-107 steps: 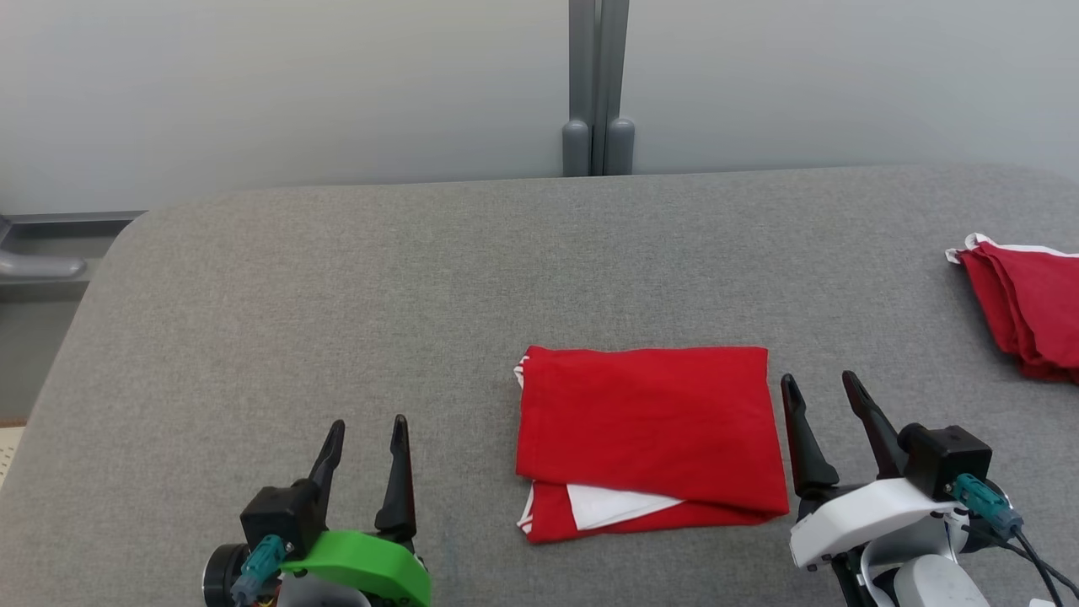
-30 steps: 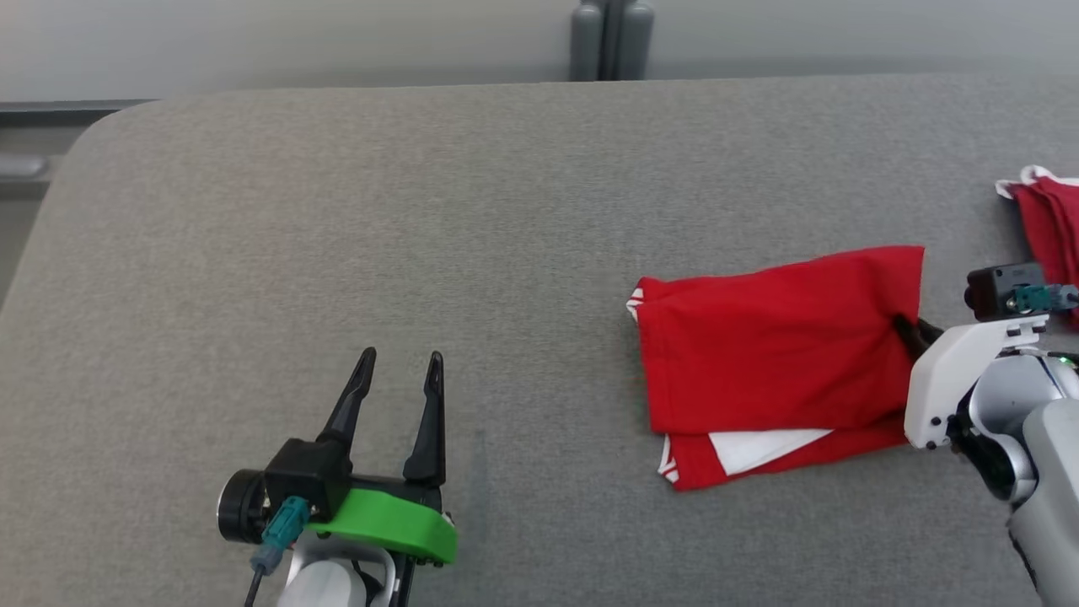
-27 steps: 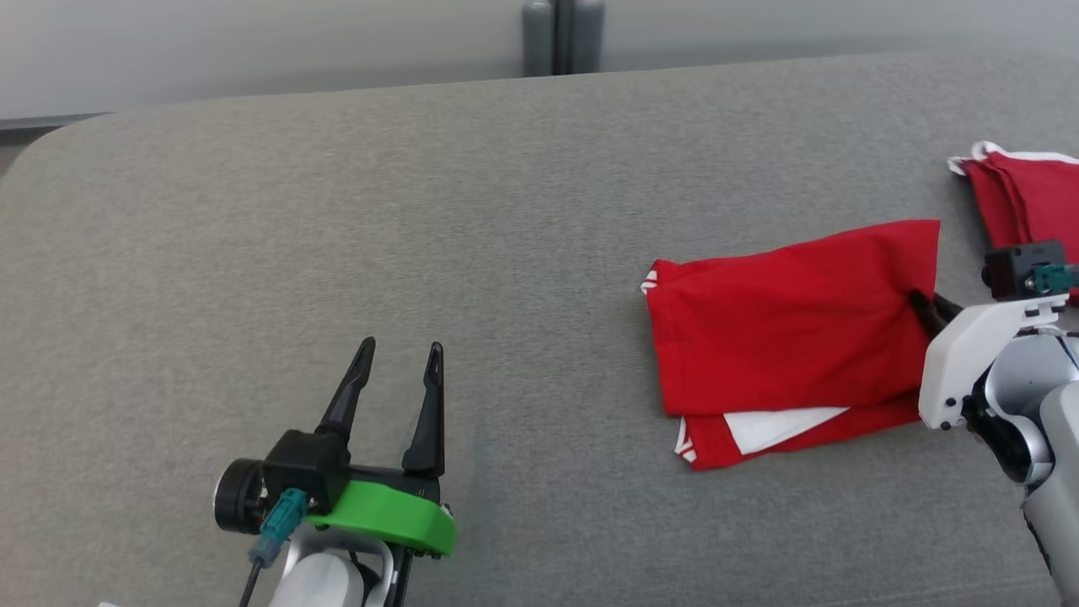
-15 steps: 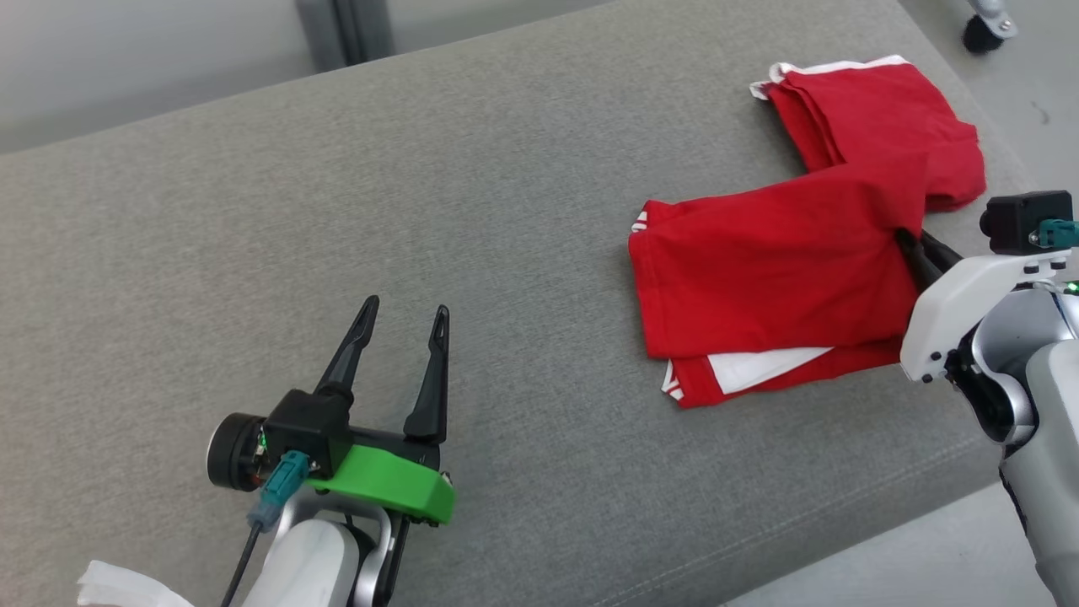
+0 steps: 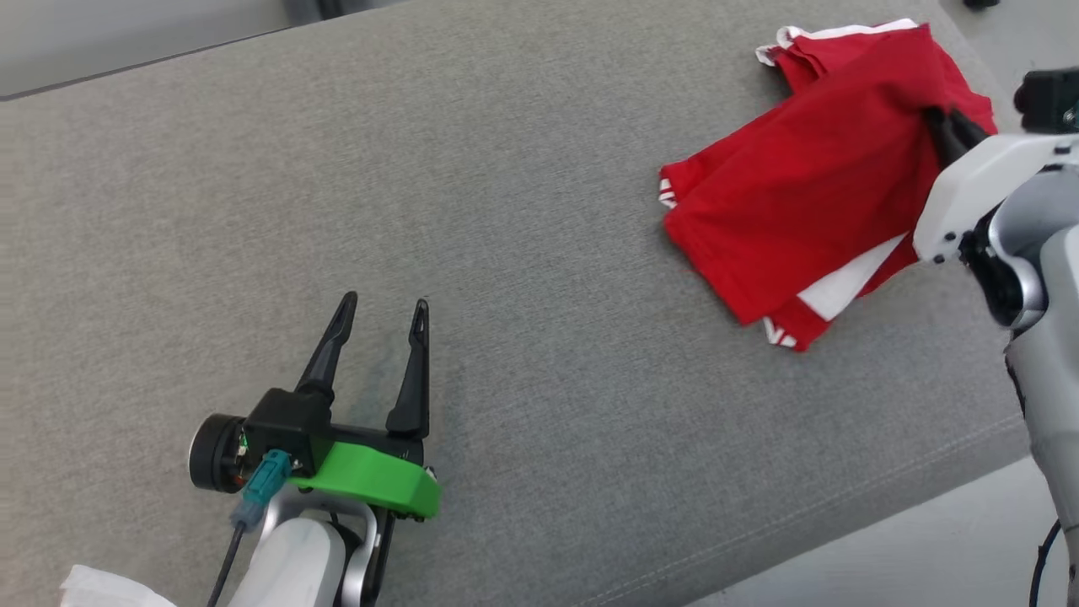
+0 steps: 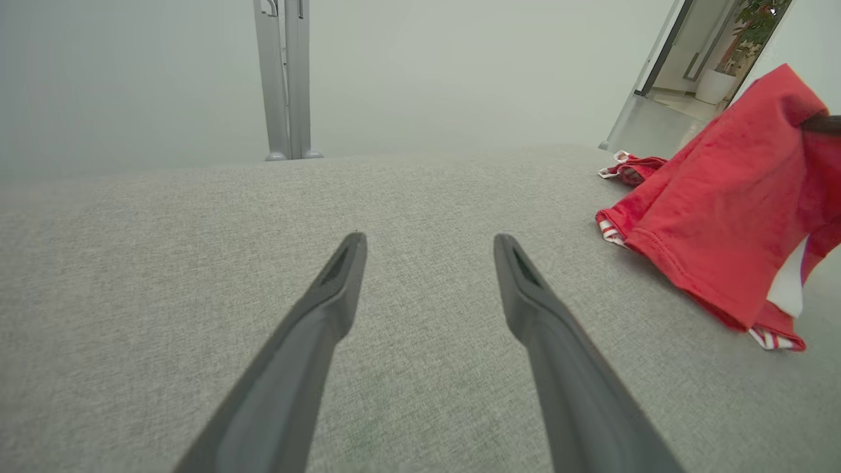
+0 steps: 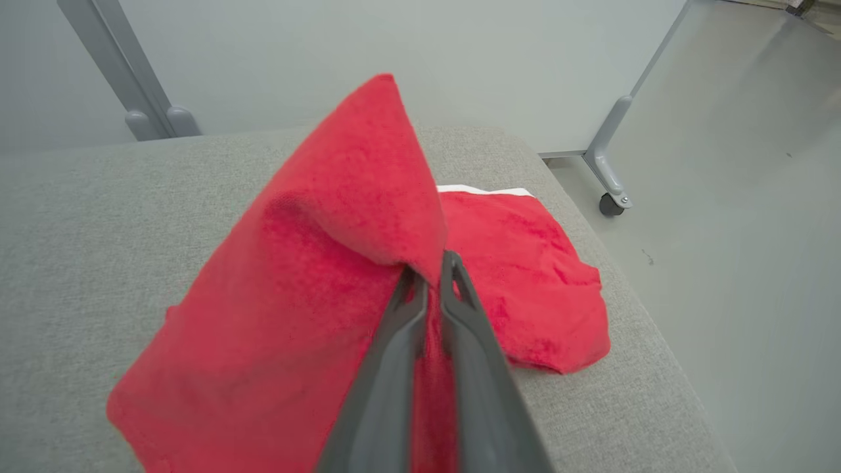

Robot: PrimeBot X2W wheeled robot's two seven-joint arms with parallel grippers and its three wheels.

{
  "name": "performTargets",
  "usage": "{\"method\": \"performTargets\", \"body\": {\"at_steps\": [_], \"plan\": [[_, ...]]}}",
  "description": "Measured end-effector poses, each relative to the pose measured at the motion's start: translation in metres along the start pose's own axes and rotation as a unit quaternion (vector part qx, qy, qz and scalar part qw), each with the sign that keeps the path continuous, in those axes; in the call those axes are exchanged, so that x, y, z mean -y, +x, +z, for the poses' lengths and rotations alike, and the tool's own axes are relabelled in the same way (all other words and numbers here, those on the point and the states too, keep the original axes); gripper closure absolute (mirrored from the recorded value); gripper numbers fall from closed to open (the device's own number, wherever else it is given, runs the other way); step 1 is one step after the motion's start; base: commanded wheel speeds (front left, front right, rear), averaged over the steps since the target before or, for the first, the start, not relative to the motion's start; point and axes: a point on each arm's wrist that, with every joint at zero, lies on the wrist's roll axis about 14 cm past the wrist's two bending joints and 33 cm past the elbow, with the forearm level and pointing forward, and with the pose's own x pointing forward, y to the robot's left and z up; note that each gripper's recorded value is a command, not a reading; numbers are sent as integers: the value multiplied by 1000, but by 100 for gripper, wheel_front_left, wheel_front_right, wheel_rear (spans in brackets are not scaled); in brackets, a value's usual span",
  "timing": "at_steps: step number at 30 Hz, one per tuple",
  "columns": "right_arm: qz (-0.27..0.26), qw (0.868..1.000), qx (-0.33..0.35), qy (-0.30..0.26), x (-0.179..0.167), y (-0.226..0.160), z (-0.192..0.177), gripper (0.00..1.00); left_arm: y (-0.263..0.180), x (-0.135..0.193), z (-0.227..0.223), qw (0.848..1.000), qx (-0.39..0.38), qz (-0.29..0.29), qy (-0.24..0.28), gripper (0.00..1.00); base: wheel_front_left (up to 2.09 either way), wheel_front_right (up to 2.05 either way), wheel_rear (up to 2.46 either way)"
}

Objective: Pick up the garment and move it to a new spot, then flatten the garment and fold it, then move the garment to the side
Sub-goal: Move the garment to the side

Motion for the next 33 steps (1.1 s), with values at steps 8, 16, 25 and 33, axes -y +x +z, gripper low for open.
{"method": "performTargets", "body": {"at_steps": [8,16,25,33], "plan": [[-29,999,20,-8,19,22,30,100,-22,-14,7,999,8,37,-1,0,0,0,0],[-56,995,77,12,36,24,68,100,-47,-29,21,997,24,73,13,0,0,0,0],[-111,992,61,19,72,26,61,100,-57,-34,19,996,17,83,18,0,0,0,0],[-161,987,15,15,98,36,24,80,-55,-52,7,995,-2,96,21,0,0,0,0]]}}
